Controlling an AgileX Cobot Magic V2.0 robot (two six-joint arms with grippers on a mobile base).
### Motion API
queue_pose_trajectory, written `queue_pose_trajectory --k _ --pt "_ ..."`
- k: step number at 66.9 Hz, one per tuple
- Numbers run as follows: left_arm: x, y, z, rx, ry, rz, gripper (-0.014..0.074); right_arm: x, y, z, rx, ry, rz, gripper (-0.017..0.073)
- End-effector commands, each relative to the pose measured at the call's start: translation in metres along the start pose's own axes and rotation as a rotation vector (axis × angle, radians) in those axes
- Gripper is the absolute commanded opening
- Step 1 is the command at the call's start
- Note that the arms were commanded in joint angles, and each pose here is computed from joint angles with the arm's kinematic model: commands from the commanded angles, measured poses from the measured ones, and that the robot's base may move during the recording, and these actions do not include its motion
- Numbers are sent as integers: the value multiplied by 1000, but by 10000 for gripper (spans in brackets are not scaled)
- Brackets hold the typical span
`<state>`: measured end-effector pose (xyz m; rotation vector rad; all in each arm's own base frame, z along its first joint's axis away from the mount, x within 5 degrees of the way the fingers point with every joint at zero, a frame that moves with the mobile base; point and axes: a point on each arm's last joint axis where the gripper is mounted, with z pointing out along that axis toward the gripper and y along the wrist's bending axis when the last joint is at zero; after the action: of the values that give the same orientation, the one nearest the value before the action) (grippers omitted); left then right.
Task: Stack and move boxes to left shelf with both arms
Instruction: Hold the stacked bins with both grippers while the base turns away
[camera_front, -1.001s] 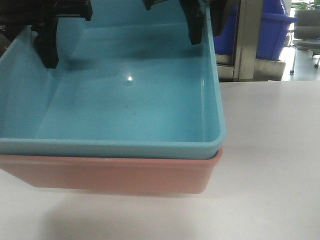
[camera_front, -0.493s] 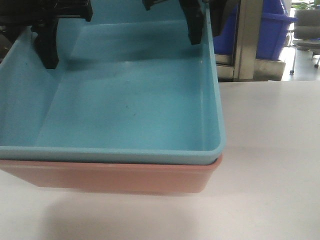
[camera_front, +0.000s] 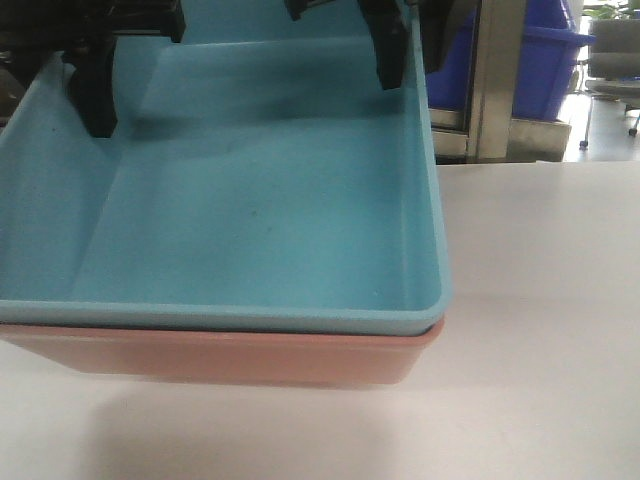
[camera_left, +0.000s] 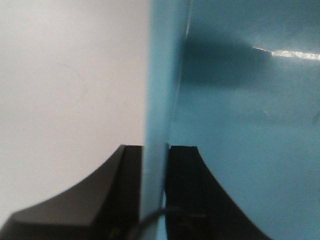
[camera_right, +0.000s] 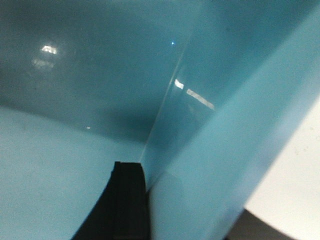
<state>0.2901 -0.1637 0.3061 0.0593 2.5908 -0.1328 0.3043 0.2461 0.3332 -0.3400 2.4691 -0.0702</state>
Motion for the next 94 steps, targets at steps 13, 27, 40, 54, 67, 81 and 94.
queue_pose_trajectory --k 13,27,40,54,67,81,94 --pt "-23 -30 -38 267 -244 -59 -10 -18 24 -40 -247 -201 31 55" --pt "-23 -30 -38 267 -241 -60 -10 -18 24 -40 -246 -202 31 55" --pt "-23 -30 -38 267 -241 -60 -10 -18 24 -40 -246 -202 31 55" --pt "-23 -30 -38 267 -241 -60 -10 -18 24 -40 -246 -202 31 55" --pt "-23 -30 -38 267 -241 -60 -10 -18 24 -40 -246 -202 31 55" --pt "-23 -31 -37 265 -239 -59 -10 -18 23 -40 -245 -202 32 55" --pt "-23 -31 -36 265 -238 -59 -10 -18 23 -40 -239 -206 27 55"
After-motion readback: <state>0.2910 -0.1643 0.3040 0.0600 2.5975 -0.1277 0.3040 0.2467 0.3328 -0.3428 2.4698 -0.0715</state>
